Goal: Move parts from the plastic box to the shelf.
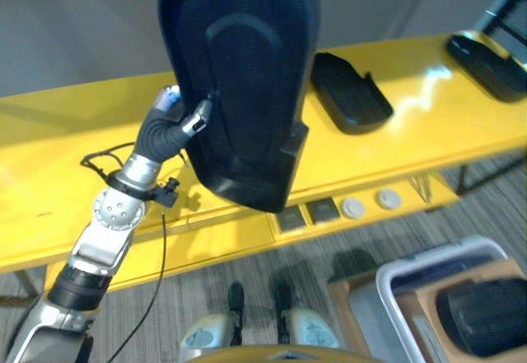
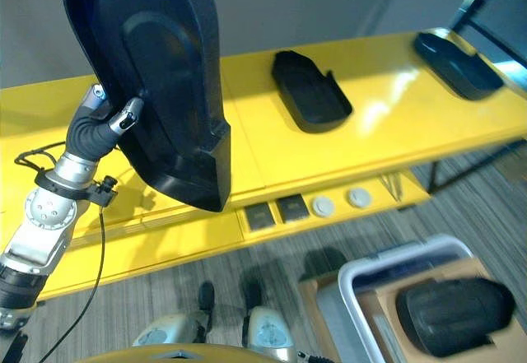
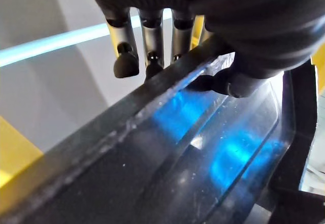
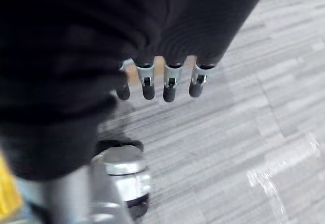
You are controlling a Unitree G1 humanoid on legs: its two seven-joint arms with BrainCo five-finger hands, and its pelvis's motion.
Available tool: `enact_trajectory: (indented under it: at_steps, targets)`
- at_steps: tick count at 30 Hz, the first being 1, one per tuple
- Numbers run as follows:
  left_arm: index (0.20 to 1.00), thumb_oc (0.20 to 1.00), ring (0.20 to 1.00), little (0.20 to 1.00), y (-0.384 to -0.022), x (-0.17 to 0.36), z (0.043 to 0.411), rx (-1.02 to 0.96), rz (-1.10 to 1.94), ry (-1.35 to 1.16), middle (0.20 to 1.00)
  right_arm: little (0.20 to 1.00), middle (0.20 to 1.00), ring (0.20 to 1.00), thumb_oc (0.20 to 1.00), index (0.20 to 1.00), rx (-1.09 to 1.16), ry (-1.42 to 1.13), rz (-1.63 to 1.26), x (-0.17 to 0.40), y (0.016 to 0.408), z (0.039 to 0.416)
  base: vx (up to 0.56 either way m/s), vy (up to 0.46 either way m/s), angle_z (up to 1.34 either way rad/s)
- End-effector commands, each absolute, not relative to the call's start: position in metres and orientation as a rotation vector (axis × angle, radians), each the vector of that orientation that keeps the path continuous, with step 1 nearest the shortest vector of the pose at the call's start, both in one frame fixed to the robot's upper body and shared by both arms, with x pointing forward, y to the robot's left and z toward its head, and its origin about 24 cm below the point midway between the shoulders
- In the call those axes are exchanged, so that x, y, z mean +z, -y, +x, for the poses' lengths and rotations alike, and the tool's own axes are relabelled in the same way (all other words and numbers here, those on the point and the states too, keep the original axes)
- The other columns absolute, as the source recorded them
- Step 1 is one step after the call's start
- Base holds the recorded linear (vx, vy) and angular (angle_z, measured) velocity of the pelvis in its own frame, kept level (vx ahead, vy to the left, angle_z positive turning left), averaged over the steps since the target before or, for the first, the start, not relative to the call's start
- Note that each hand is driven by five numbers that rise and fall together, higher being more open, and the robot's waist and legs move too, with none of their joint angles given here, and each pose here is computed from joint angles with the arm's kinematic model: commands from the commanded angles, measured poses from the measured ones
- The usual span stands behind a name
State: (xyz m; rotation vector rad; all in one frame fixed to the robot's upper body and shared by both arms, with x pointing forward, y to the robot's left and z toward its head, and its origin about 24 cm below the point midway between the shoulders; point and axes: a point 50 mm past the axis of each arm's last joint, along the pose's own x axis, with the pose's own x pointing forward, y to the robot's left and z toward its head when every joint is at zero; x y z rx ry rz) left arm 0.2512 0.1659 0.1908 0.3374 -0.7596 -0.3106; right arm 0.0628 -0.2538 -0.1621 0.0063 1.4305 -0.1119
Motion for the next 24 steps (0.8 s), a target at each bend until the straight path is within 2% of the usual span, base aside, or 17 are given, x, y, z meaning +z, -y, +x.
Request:
enact_trajectory:
  at_steps: [1,6,12,18,24]
  targets:
    - [0.200,0.200,0.200,0.200,-0.171,0.209,0.247,-0.238,0.256,0.834,0.200,1.000,1.000,1.000,1.000,1.000,-0.031,-1.473,-0.021,-0.163,0.248,0.062,-0.07,-0.080,0.15]
    - [0.200,0.200,0.200,0.200,-0.171,0.192,0.248,-0.258,0.238,0.762,0.200,1.000,1.000,1.000,1.000,1.000,-0.193,-1.425,0.068,-0.159,0.263,0.062,-0.09,0.080,0.85]
    - [0.200,0.200,0.200,0.200,-0.176,0.175,0.255,-0.243,0.166,0.609,0.200,1.000,1.000,1.000,1.000,1.000,-0.188,-1.427,0.042,-0.156,0.269,0.067,0.07,0.129,-0.08]
    - [0.200,0.200,0.200,0.200,-0.161,0.166,0.286,-0.198,0.140,0.456,0.200,1.000,1.000,1.000,1.000,1.000,-0.074,-1.472,0.038,-0.163,0.249,0.058,0.07,0.039,-0.03]
    - [0.200,0.200,0.200,0.200,-0.151,0.153,0.318,-0.098,0.015,0.322,0.200,1.000,1.000,1.000,1.000,1.000,-0.041,-1.533,-0.014,-0.163,0.253,0.045,0.03,0.043,-0.19]
